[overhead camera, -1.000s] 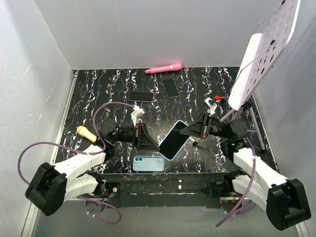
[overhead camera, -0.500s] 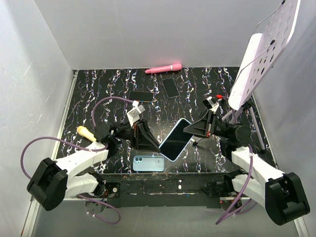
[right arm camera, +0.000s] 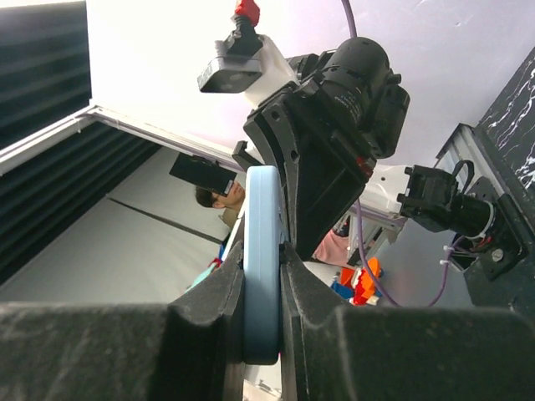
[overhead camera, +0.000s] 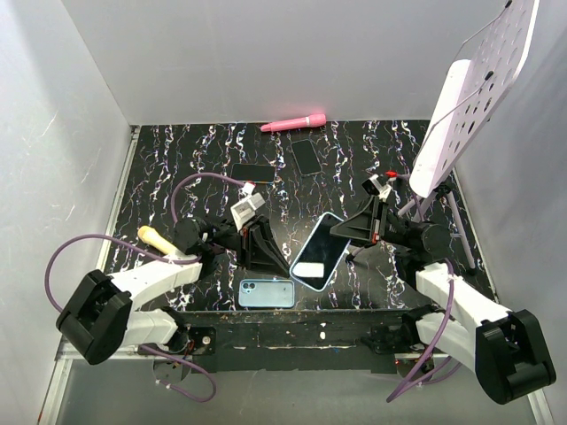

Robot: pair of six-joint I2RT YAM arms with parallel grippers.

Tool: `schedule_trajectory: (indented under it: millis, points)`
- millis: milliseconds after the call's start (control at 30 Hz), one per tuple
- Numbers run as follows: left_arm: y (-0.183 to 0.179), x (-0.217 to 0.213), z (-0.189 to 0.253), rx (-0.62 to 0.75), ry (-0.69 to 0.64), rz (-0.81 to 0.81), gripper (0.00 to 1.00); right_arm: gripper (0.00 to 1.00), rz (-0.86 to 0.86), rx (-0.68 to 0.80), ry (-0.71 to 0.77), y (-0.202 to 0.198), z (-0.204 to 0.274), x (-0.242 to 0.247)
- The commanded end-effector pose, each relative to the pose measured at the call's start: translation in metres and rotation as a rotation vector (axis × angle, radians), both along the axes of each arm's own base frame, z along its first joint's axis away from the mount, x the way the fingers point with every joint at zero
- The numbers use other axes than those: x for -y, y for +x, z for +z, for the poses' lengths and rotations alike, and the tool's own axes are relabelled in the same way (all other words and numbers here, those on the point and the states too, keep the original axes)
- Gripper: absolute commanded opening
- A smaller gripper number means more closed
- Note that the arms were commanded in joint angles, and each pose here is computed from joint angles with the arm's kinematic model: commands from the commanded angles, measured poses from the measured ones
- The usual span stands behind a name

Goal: Take the phone out of the phone case
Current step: Remove the phone case from the phone.

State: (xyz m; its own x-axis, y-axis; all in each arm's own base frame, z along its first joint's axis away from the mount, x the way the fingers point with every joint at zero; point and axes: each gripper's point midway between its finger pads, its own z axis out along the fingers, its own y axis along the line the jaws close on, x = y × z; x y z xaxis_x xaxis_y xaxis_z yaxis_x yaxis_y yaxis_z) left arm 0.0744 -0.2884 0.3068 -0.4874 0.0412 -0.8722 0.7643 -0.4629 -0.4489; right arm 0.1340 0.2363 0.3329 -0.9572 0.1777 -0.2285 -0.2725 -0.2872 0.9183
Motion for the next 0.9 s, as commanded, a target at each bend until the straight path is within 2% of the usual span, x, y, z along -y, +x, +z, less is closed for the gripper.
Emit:
schedule_trajectory:
  millis: [0, 167, 267, 333, 367, 467, 667, 800, 867]
  points:
    - [0.017, 0.009, 0.017, 0.116, -0.151, 0.09, 0.0, 0.01, 0.031, 0.206, 0.193, -0.039, 0.057, 0.018]
    - [0.025, 0.014, 0.014, 0.031, -0.111, 0.115, 0.0, 0.01, 0.015, 0.244, 0.144, -0.039, 0.046, 0.014]
    - [0.015, 0.008, 0.006, -0.028, -0.049, 0.095, 0.16, 0.01, -0.043, 0.244, 0.119, -0.029, 0.039, 0.012]
    - [0.008, 0.001, 0.002, -0.062, -0.036, 0.111, 0.44, 0.01, -0.048, 0.276, 0.104, -0.029, 0.04, 0.01]
    - [0.002, -0.004, 0.003, -0.07, -0.039, 0.12, 0.53, 0.01, -0.057, 0.283, 0.093, -0.026, 0.039, 0.009]
    - [-0.011, -0.014, 0.001, -0.091, -0.031, 0.16, 0.64, 0.01, -0.109, 0.286, 0.068, -0.014, 0.032, 0.007]
    - [-0.016, -0.024, 0.021, -0.079, -0.08, 0.27, 0.69, 0.01, -0.117, 0.319, 0.063, -0.009, 0.033, 0.005]
    - [-0.008, -0.014, 0.026, -0.114, -0.073, 0.262, 0.58, 0.01, -0.11, 0.315, 0.077, -0.007, 0.034, 0.004]
    - [-0.007, -0.009, 0.021, -0.13, -0.059, 0.24, 0.57, 0.01, -0.111, 0.316, 0.086, -0.007, 0.035, 0.005]
